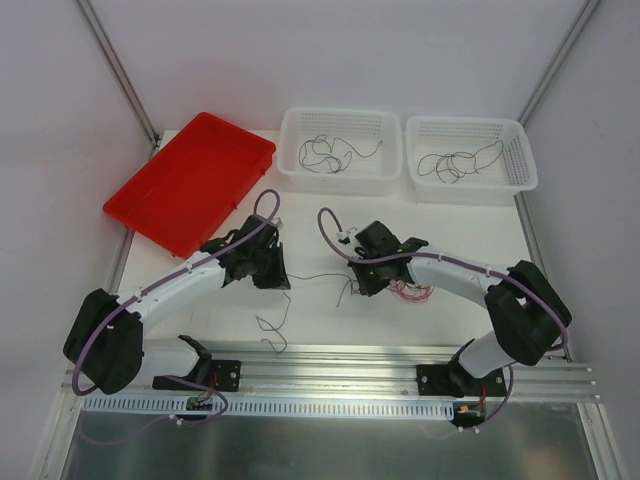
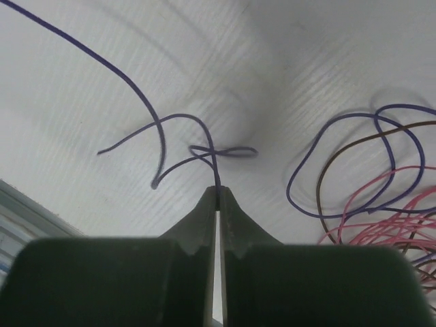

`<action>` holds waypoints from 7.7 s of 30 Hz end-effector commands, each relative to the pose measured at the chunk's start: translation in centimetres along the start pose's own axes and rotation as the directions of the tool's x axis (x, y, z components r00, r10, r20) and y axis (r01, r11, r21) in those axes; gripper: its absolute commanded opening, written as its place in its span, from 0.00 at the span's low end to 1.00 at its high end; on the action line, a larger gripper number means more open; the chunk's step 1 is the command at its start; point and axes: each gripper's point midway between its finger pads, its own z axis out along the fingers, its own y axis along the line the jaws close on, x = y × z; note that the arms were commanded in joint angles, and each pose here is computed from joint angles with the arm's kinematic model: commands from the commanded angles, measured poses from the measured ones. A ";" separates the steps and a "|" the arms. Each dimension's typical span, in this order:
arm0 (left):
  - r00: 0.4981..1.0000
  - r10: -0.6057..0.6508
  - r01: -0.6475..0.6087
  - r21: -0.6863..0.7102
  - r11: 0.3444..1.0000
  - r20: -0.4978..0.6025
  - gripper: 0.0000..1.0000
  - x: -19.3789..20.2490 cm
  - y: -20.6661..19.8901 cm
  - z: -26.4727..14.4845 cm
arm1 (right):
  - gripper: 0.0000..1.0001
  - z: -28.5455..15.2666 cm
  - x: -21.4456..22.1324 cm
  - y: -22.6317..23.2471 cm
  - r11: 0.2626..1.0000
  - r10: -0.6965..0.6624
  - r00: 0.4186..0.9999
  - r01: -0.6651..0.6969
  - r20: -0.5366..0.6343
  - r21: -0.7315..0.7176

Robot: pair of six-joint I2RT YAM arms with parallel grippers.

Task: Untangle the cables

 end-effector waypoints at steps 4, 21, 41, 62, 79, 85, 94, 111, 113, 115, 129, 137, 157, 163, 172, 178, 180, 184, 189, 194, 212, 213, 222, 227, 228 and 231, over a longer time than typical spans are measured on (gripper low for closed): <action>0.985 0.025 -0.003 -0.126 0.992 0.170 0.00 -3.6 3.5 -4.3 | 0.01 -5.5 -3.7 -2.6 0.989 0.126 0.978 -0.136 0.165 0.052; 0.858 0.022 0.128 -0.255 0.959 0.513 0.00 -11.1 7.3 -16.6 | 0.01 -13.9 -4.2 -5.8 0.853 0.522 0.793 -0.480 0.314 -0.205; 0.812 -0.053 -0.156 0.305 0.939 0.581 0.00 -20.5 -10.7 -24.9 | 0.77 -15.1 -5.4 -0.1 0.915 0.381 0.863 -0.300 0.333 -0.270; 0.582 -0.194 -0.329 0.446 0.832 0.790 0.00 -37.7 -20.5 -30.5 | 1.00 -19.2 -0.6 -1.7 0.937 0.344 0.836 -0.331 0.428 -0.107; 0.460 -0.191 -0.415 0.400 0.817 0.867 0.00 -45.7 -20.4 -22.1 | 1.00 -17.1 -0.7 -1.8 0.943 0.333 0.867 -0.315 0.370 -0.111; 0.440 -0.151 -0.386 0.338 0.858 0.885 0.00 -48.2 -18.0 -15.8 | 1.00 -16.3 -0.6 -1.8 0.941 0.337 0.873 -0.316 0.352 -0.118; 0.566 -0.047 -0.299 0.257 0.919 0.823 0.24 -47.4 -12.4 -2.8 | 0.99 -15.2 0.1 -2.1 0.938 0.347 0.880 -0.331 0.324 -0.105; 0.667 0.047 -0.364 0.270 0.891 0.744 0.99 -31.1 -16.4 -13.4 | 0.97 -13.3 1.9 -7.7 0.813 0.518 0.800 -0.570 0.304 0.115; 0.723 0.086 -0.336 0.241 0.910 0.685 0.99 -27.5 -14.7 -11.5 | 0.94 -12.6 1.8 -8.5 0.782 0.551 0.773 -0.610 0.314 0.130; 0.768 0.099 -0.310 0.232 0.922 0.632 0.99 -23.6 -13.5 -11.2 | 0.92 -11.4 2.0 -9.0 0.765 0.574 0.763 -0.629 0.297 0.139; 0.936 -0.016 -0.094 0.291 0.952 0.353 0.99 -4.9 -5.3 -7.9 | 0.76 -2.1 3.2 -7.4 0.733 0.668 0.741 -0.672 0.070 0.105; 0.956 -0.047 -0.032 0.259 0.965 0.291 0.96 -2.5 -3.3 -6.0 | 0.71 -1.0 -1.7 0.7 0.845 0.534 0.846 -0.533 0.000 -0.045; 0.984 0.146 -0.165 0.213 0.963 0.101 0.83 -1.8 -12.5 0.5 | 0.50 -8.8 -0.3 -8.8 0.773 0.553 0.786 -0.608 0.277 0.182; 0.981 0.195 -0.195 0.199 0.960 0.020 0.78 0.0 -16.5 4.7 | 0.50 -9.7 1.1 -10.8 0.716 0.612 0.726 -0.677 0.313 0.171; 0.980 0.182 -0.173 0.107 0.979 -0.079 0.65 2.4 -16.7 11.4 | 0.51 -10.1 1.3 -9.2 0.728 0.632 0.711 -0.681 0.309 0.077; 0.980 0.170 -0.166 0.048 0.985 -0.100 0.48 3.1 -15.2 12.8 | 0.51 -10.3 1.2 -8.3 0.753 0.619 0.720 -0.658 0.313 0.024; 0.980 0.163 -0.160 0.030 0.987 -0.113 0.36 3.4 -14.5 13.1 | 0.51 -10.2 1.1 -8.2 0.758 0.615 0.722 -0.652 0.317 0.012; 0.975 0.184 -0.184 0.012 0.983 -0.129 0.10 3.8 -13.6 12.8 | 0.51 -10.1 0.3 -8.0 0.766 0.613 0.722 -0.642 0.321 -0.017; 0.944 0.304 -0.303 0.023 0.953 -0.132 0.00 3.6 -12.9 11.2 | 0.51 -10.8 -1.4 -8.2 0.783 0.591 0.729 -0.622 0.345 -0.028; 0.911 0.381 -0.380 0.036 0.924 -0.158 0.00 4.2 -11.9 9.2 | 0.51 -9.9 -2.9 -8.6 0.778 0.602 0.729 -0.627 0.325 -0.035; 0.890 0.404 -0.391 0.104 0.915 -0.213 0.00 5.8 -11.9 7.7 | 0.40 -1.6 -3.7 -8.7 0.677 0.731 0.665 -0.736 0.151 -0.034; 0.891 0.403 -0.390 0.102 0.915 -0.210 0.00 5.7 -11.9 7.6 | 0.39 -1.3 -3.5 -8.7 0.671 0.736 0.661 -0.741 0.145 -0.028; 0.890 0.404 -0.396 0.083 0.914 -0.209 0.00 5.8 -11.3 7.5 | 0.17 -0.3 -3.2 -8.6 0.664 0.743 0.654 -0.747 0.143 -0.032; 0.889 0.408 -0.403 0.067 0.913 -0.207 0.00 5.6 -10.8 7.4 | 0.01 -1.9 -3.5 -9.4 0.680 0.721 0.670 -0.733 0.179 0.003; 0.888 0.412 -0.408 0.061 0.911 -0.206 0.00 5.6 -10.6 7.1 | 0.01 -2.9 -3.6 -9.5 0.683 0.716 0.671 -0.731 0.194 0.008; 0.886 0.421 -0.424 0.027 0.905 -0.194 0.00 5.1 -9.6 6.4 | 0.01 -5.9 -4.4 -11.1 0.684 0.698 0.666 -0.729 0.264 0.030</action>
